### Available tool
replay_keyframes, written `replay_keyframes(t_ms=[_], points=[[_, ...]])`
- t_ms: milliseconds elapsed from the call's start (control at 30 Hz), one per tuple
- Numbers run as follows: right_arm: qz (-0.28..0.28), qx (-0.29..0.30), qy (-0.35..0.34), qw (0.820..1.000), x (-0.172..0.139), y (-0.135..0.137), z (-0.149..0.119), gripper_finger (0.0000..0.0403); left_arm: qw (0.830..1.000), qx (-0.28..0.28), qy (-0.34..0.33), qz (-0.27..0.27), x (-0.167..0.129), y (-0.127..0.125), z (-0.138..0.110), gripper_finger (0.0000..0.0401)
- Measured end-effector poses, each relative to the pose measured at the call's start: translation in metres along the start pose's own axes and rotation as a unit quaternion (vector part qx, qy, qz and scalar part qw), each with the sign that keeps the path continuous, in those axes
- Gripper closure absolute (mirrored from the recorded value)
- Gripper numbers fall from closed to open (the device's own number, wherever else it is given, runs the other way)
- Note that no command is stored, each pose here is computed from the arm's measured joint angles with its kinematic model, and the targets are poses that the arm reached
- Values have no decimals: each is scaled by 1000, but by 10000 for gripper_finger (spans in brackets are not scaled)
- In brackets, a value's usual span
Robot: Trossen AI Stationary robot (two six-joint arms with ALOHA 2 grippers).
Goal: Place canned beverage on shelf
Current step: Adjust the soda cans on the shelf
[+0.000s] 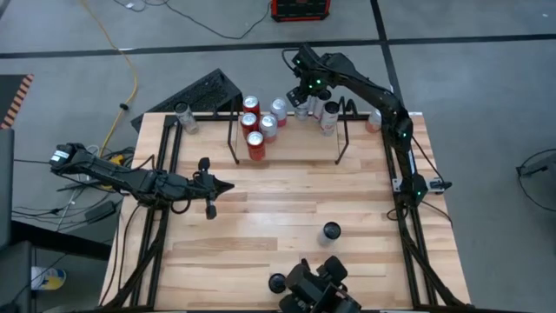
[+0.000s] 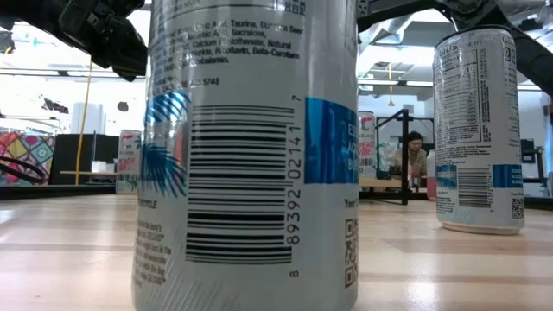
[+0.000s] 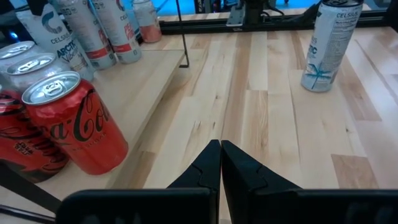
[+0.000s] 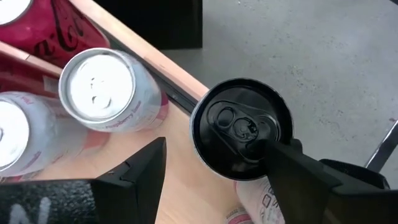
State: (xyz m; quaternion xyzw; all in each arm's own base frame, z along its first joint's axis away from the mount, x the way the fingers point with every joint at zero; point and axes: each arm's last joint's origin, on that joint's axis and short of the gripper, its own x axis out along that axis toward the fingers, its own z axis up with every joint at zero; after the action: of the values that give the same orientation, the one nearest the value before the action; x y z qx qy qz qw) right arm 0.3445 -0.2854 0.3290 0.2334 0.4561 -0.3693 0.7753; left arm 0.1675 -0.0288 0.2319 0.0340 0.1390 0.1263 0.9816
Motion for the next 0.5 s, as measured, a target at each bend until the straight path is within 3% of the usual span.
replay_keyframes(t_ms=[500], points=[[8,-17,16,1000,-2,17,-7,138,1000,17,-1,1,0,0,0,401]])
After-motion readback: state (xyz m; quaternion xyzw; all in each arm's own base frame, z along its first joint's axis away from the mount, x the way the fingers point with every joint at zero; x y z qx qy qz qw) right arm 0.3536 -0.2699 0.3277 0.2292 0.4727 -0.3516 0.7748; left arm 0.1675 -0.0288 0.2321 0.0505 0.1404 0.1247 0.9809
